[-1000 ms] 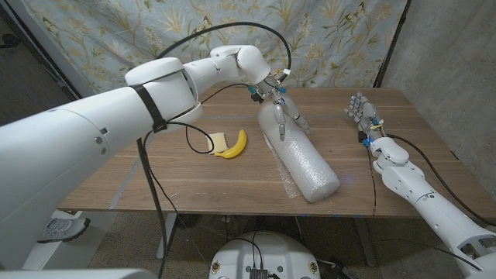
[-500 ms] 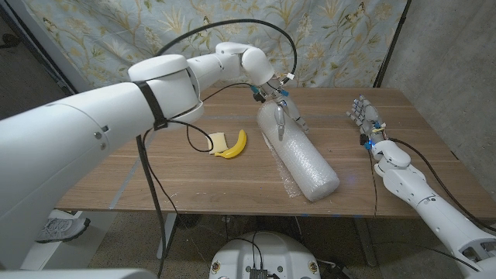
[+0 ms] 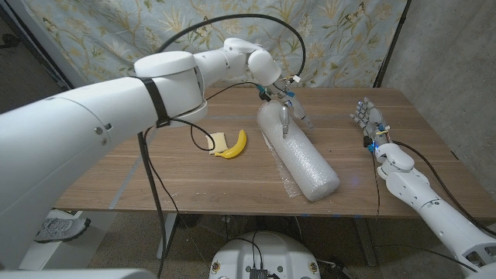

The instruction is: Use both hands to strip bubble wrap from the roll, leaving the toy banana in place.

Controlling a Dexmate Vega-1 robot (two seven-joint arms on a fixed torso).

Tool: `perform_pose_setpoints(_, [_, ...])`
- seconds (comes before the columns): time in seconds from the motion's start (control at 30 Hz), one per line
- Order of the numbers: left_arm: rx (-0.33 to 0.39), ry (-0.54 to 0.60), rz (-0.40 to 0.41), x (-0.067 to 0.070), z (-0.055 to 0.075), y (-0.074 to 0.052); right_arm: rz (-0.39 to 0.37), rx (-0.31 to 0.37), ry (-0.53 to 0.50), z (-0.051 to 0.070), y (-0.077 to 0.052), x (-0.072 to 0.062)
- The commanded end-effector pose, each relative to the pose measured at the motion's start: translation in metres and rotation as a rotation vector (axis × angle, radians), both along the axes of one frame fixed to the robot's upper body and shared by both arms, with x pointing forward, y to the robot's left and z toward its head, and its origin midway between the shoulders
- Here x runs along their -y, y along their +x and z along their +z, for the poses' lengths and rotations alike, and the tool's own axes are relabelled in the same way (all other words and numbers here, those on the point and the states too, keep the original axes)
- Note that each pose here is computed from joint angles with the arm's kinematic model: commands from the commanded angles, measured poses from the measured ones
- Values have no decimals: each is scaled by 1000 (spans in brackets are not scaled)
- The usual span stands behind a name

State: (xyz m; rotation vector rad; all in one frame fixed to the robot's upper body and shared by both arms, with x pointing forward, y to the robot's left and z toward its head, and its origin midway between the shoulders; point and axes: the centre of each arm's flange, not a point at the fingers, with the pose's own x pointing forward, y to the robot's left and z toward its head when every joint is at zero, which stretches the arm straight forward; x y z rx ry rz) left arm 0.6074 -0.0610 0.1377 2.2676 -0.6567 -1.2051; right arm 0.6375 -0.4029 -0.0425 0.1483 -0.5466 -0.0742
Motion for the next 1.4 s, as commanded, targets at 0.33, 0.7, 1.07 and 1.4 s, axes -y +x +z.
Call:
perform_pose_setpoints(0.33, [-59,30,15,10,-8,-8,-29,-16,-7,0,-5,8])
perform_pose_setpoints(0.7, [-26,78,-15,7,-18,-6,-40,-27,12,-3,-4,9])
perform_pose_setpoints(1.07, [-32,100,-18,17,-19,-12,-61,-37,29,-8,-8,18])
perform_pose_setpoints(1.4, [-38,123,-11,14,-22,-11,-83,-58,37,-16,-8,22])
